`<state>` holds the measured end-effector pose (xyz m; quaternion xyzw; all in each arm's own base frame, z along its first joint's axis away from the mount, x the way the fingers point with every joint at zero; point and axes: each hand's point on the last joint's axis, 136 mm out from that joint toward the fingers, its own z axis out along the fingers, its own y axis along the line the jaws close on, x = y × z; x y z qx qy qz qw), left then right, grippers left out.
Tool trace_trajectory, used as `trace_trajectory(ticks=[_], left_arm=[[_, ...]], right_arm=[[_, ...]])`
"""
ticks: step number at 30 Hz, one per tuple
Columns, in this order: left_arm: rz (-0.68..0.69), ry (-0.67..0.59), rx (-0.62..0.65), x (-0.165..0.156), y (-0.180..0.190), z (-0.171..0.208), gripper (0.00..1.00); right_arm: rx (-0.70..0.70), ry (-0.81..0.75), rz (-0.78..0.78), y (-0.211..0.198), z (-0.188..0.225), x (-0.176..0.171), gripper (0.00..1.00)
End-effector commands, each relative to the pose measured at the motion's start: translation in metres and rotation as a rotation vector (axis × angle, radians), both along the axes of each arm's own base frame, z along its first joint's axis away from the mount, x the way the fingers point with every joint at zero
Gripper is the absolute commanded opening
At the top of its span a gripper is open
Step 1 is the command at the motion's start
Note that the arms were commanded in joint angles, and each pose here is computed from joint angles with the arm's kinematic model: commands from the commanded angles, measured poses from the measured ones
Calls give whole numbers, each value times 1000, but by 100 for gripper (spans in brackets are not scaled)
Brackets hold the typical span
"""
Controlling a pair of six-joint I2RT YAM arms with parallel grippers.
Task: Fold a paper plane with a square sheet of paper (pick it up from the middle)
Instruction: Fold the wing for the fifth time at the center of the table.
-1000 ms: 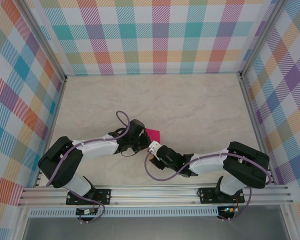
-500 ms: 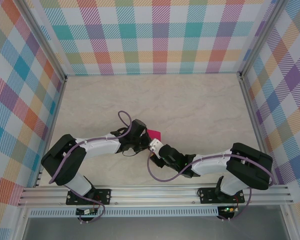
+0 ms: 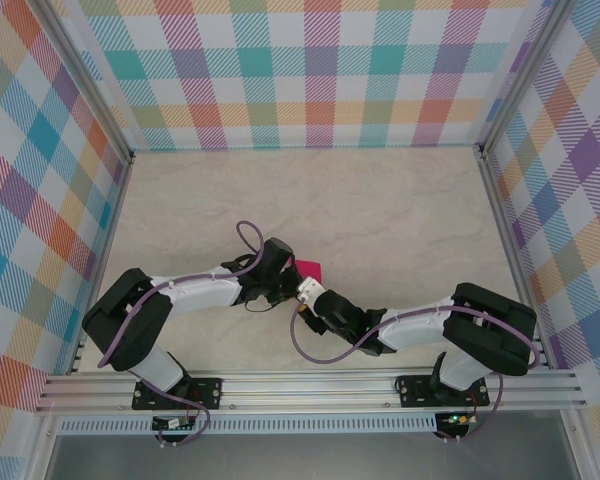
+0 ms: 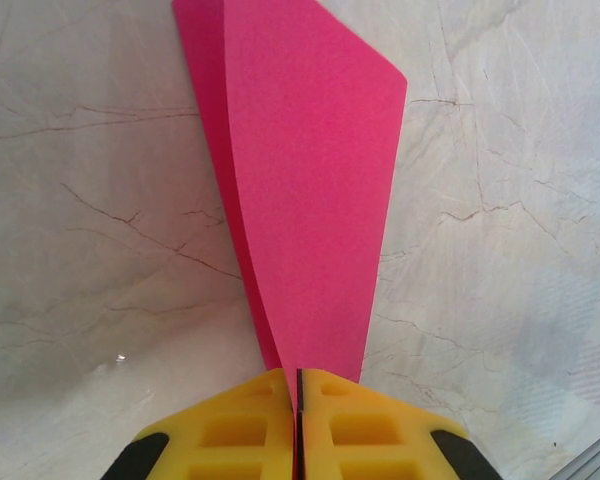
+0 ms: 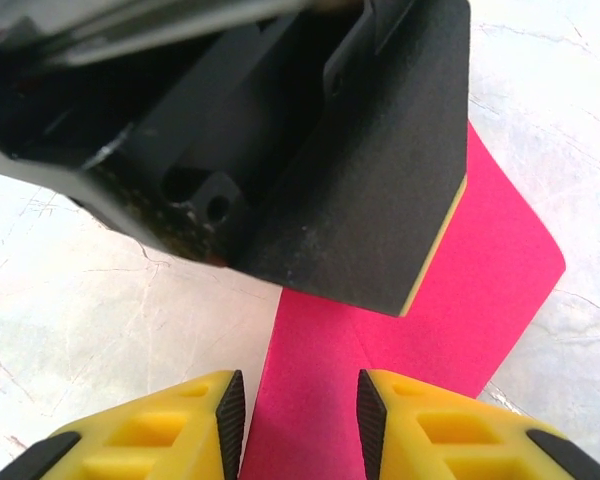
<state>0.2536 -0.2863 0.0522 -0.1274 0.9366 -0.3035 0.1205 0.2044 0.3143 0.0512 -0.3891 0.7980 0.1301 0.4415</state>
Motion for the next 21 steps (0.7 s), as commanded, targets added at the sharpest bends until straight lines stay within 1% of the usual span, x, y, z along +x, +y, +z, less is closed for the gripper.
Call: trace_trajectory(ticks=[1,9,12,16,21], left_arm=[[-32,-13,-3,-2,-7,10,8],[-32,-13,1,0,-8,9,8],[-33,-15,-4,0,-10,9,9],[-34,-15,-8,1,-11,10,9],[-38,-30,-22,1,-12,16,11]], right_arm=[[-8,8,-29,-7,-4,-1,37],[-16,26,5,-8,-6,-8,39],[-12,20,7,-8,-5,-7,38],[-18,15,0,-8,-5,-6,34],[-14,20,-24,-10,-4,-4,27]])
